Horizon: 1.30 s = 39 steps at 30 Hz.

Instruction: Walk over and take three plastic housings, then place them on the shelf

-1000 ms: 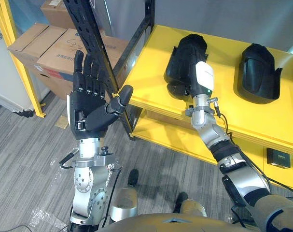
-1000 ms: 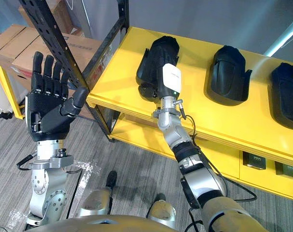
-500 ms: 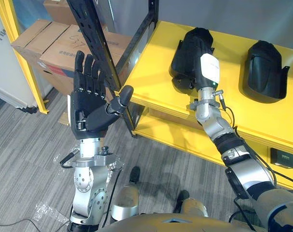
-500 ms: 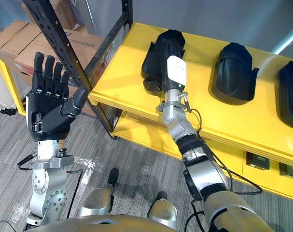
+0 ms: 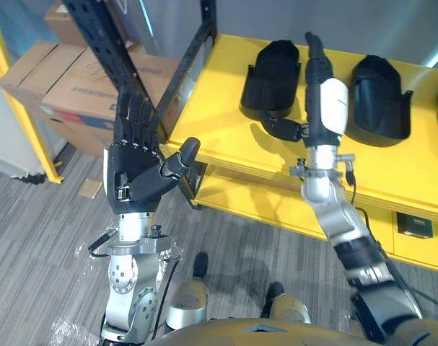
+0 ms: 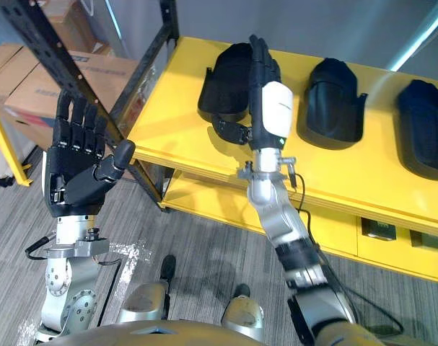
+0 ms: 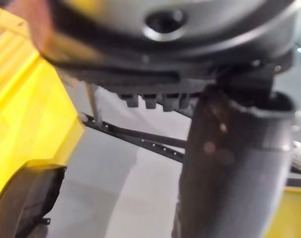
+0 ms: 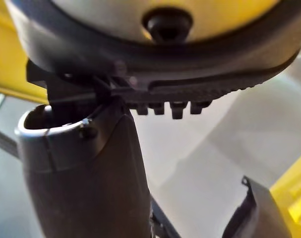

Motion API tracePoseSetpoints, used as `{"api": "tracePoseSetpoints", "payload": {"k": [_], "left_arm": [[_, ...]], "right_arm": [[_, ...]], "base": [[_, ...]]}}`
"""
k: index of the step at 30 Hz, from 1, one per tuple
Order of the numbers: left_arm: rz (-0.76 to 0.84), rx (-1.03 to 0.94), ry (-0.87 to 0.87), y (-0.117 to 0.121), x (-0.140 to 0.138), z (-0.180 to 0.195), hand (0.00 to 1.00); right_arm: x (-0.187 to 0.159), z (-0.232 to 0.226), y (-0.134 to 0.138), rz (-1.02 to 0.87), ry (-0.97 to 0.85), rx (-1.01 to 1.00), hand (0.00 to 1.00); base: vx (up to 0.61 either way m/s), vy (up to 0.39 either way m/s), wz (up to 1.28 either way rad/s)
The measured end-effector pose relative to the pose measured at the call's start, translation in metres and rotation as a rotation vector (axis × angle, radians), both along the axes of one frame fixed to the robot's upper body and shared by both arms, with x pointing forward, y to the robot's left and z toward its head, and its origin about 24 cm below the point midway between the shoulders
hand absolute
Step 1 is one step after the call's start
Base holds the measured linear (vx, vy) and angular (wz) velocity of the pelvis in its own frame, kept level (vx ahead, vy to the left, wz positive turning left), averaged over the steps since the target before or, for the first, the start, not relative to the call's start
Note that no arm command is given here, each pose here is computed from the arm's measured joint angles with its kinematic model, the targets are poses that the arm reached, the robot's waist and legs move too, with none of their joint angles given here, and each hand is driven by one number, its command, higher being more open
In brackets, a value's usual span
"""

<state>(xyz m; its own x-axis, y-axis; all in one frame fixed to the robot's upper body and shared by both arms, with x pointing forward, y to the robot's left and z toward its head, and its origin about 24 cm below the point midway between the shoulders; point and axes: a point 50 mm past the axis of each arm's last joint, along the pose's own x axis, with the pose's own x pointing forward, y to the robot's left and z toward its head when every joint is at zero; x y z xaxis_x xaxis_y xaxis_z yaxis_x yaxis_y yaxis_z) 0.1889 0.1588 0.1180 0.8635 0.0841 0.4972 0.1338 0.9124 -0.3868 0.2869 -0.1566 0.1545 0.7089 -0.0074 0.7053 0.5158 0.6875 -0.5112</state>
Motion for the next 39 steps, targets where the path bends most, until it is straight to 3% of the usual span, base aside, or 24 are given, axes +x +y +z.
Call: {"api": "tracePoseSetpoints", "payload": {"k": [4, 9, 19, 24, 39], "left_arm": [[0.042, -0.011, 0.028, 0.004, -0.005, -0.005, 1.0], [0.083, -0.01, 0.027, 0.011, -0.005, -0.004, 1.0], [0.153, -0.022, 0.081, 0.022, -0.016, -0.014, 1.0], [0.126, -0.015, 0.08, 0.018, -0.016, -0.014, 1.0], [0.037, 0.049, 0.045, 0.004, 0.0, -0.003, 1.0]], "right_arm": [[-0.035, -0.004, -0.016, 0.063, -0.022, 0.159, 1.0], [-0.052, -0.017, -0.035, 0.065, 0.038, 0.348, 1.0], [-0.078, -0.048, -0.1, -0.299, 0.17, 0.411, 1.0], [-0.083, -0.065, -0.127, -0.424, 0.236, 0.538, 1.0], [-0.046, -0.069, -0.133, -0.33, 0.311, 0.673, 1.0]], "base": [[0.04, 0.022, -0.37], [0.05, 0.002, -0.21], [0.0, -0.008, -0.17], [0.0, -0.019, -0.25], [-0.01, 0.003, -0.03]]}}
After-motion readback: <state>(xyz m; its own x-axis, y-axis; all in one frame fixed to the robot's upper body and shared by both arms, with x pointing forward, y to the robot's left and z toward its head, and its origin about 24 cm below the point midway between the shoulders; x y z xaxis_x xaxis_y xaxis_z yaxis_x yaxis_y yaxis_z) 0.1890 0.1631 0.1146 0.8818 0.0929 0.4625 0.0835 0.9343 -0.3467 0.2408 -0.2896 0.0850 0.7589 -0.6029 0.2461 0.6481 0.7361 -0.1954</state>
